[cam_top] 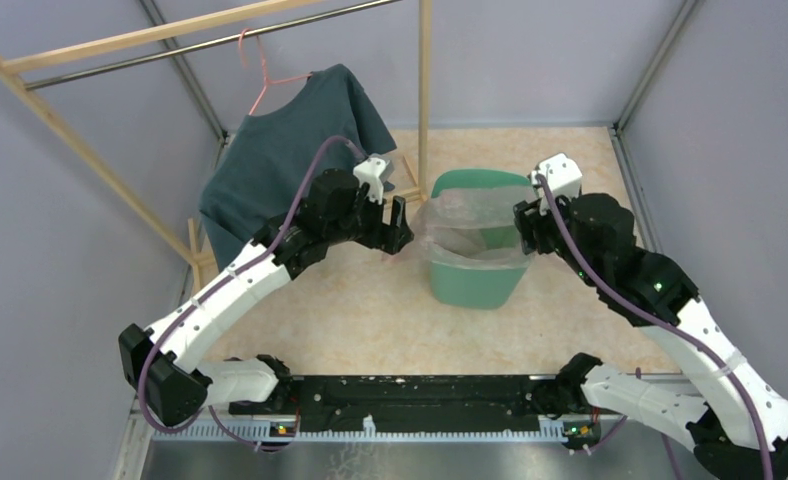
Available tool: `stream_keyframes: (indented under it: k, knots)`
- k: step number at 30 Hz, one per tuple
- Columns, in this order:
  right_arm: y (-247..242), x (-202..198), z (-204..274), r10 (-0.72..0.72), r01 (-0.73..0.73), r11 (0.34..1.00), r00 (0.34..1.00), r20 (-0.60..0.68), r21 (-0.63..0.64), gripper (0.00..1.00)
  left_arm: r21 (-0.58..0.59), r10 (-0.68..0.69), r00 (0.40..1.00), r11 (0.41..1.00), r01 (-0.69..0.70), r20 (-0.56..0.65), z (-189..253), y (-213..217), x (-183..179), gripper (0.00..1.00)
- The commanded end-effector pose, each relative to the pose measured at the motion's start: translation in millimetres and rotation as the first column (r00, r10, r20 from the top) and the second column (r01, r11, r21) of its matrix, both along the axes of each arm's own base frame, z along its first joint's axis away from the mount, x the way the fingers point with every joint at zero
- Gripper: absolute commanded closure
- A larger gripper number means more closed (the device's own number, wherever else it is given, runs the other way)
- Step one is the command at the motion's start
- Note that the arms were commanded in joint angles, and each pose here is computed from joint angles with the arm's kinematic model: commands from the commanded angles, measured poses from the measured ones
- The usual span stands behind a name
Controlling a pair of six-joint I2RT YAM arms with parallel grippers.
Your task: Put the trash bags into the trash bin
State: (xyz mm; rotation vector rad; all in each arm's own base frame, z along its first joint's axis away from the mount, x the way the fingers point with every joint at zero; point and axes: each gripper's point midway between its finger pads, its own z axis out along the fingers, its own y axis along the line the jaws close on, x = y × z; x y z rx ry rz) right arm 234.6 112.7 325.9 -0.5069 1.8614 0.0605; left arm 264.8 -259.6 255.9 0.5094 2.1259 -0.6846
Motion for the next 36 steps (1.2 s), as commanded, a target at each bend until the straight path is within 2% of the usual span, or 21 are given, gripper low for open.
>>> stream_keyframes:
  k: [1, 5, 11, 15, 24, 30, 36]
  knots:
    - [6.5, 24.0, 21.9, -0.062, 0.058, 0.997, 0.994, 0.088, 0.049, 0.50, -0.033, 0.028, 0.996, 0.999, -0.025, 0.079, 26.5, 3.9, 11.7, 0.16]
    - [3.4, 33.1, 35.6, -0.114, 0.105, 0.991, 0.985, 0.133, 0.078, 0.72, -0.040, 0.055, 0.996, 0.998, -0.052, 0.074, 27.9, 5.8, 17.8, 0.18]
    - [-1.6, 42.9, 39.1, -0.171, 0.162, 0.982, 0.980, 0.106, 0.094, 1.00, -0.109, 0.034, 0.994, 0.994, -0.023, 0.106, 48.4, 3.0, 13.2, 0.08]
    - [-9.2, 47.3, 37.0, -0.182, 0.172, 0.965, 0.983, 0.034, 0.196, 1.00, -0.149, -0.018, 0.991, 0.988, 0.038, 0.134, 63.9, -4.7, 7.6, 0.04]
    - [21.6, 49.5, 33.0, -0.036, 0.063, 0.940, 0.995, -0.089, 0.334, 1.00, -0.203, -0.183, 0.957, 0.952, 0.230, 0.227, 109.3, -38.9, 1.7, 0.01]
    - [20.2, 51.4, 40.1, -0.056, 0.084, 0.932, 0.995, -0.088, 0.353, 1.00, 0.027, -0.105, 0.946, 0.995, 0.101, 0.308, 100.1, -65.6, 12.3, 0.01]
    - [12.8, 55.0, 40.6, -0.089, 0.119, 0.925, 0.991, -0.099, 0.360, 1.00, 0.089, -0.011, 0.947, 0.996, -0.018, 0.320, 81.9, -64.6, 34.7, 0.01]
